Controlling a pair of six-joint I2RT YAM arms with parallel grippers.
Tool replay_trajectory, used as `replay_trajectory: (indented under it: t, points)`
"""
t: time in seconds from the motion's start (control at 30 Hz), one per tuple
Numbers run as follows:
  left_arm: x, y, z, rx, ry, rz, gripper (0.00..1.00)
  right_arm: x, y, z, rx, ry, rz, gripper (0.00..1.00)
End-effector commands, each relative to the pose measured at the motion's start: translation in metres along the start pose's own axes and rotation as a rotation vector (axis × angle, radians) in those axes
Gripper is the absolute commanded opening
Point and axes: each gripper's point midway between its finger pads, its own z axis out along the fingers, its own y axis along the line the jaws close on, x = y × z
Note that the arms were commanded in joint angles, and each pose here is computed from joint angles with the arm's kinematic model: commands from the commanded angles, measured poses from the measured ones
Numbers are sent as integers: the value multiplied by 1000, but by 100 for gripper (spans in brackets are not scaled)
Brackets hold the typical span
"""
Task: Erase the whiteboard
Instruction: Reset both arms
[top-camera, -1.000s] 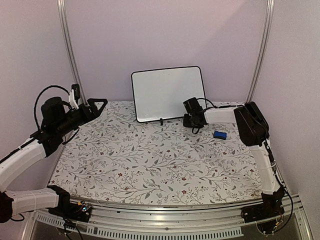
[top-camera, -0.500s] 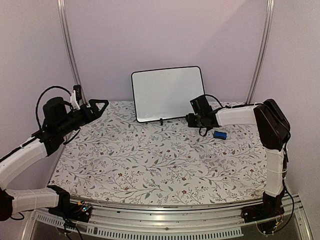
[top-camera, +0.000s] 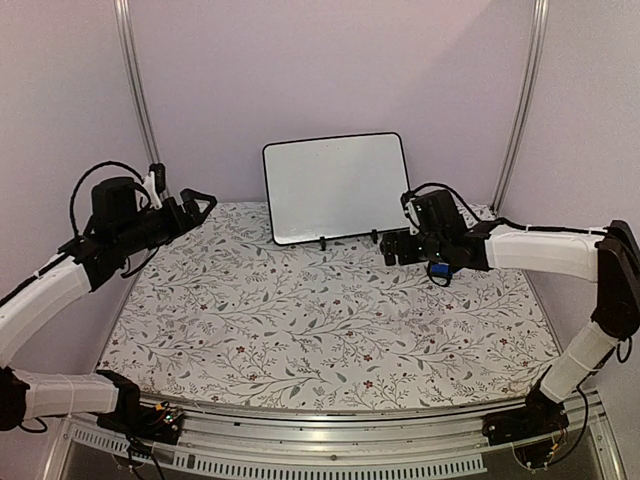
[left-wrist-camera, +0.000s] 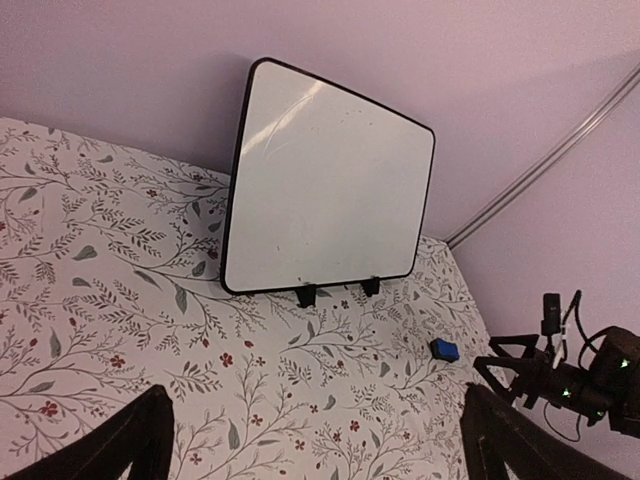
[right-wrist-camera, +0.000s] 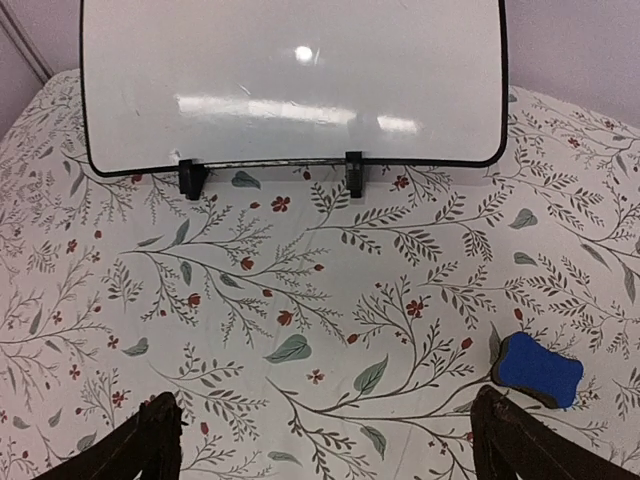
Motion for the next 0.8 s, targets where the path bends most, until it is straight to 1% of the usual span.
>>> replay_trajectory:
  t: [0.0, 0.03, 0.07, 0.13, 0.2, 0.3, 0.47, 0.63, 0.77]
  points:
    - [9, -4, -10, -16, 72, 1, 100, -20, 4, -73, -83, -90, -40, 99]
    - [10, -6, -14, -3, 69, 17, 100, -30, -1, -96, -95, -136, -23, 99]
    - [12, -7, -18, 6, 64, 37, 100, -31, -5, -108, -99, -147, -5, 99]
    - [13, -7, -27, 10, 51, 95, 100, -40, -4, -147, -172, -185, 39, 99]
    - [15, -4, -37, -5, 42, 152, 100, -35, 4, -169, -255, -173, 5, 99]
    - [16, -4, -53, -8, 19, 236, 100, -26, -6, -184, -245, -164, 7, 99]
    - [17, -5, -66, 5, -17, 338, 100, -10, -18, -187, -211, -149, 7, 99]
    - [24, -1, -63, 9, -11, 338, 100, -15, -28, -197, -174, -197, -5, 99]
    - [25, 3, -60, -10, 1, 337, 100, -25, -45, -216, -120, -283, 24, 99]
